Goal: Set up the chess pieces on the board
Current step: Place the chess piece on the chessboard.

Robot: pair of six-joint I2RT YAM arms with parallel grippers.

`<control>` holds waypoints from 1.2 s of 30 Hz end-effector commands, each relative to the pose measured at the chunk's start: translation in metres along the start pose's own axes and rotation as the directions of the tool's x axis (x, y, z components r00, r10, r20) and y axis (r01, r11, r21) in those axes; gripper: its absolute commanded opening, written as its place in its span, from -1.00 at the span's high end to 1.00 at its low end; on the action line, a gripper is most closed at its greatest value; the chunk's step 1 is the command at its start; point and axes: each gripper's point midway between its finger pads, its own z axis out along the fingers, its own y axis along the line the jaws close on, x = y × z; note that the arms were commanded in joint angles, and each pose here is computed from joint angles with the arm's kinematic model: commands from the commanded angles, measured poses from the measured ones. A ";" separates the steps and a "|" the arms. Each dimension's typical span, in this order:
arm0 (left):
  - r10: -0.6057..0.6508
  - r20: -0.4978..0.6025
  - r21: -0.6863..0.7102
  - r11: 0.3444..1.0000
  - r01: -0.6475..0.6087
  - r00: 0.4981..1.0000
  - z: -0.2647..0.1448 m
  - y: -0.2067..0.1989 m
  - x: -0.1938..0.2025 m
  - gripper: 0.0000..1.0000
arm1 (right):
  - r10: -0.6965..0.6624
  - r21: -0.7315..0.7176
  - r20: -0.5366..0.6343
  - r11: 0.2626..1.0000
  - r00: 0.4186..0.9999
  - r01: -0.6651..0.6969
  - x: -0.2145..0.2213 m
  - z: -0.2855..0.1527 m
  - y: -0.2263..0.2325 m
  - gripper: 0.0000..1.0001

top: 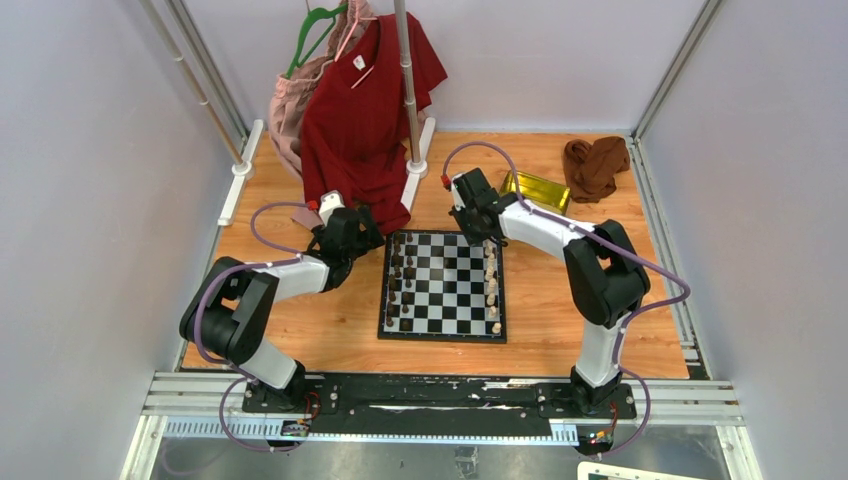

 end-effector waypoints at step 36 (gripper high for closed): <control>-0.006 0.011 -0.016 1.000 0.007 1.000 0.006 0.007 0.003 -1.00 | 0.059 0.053 -0.038 0.997 0.998 -0.057 0.014 0.017 -0.020 0.86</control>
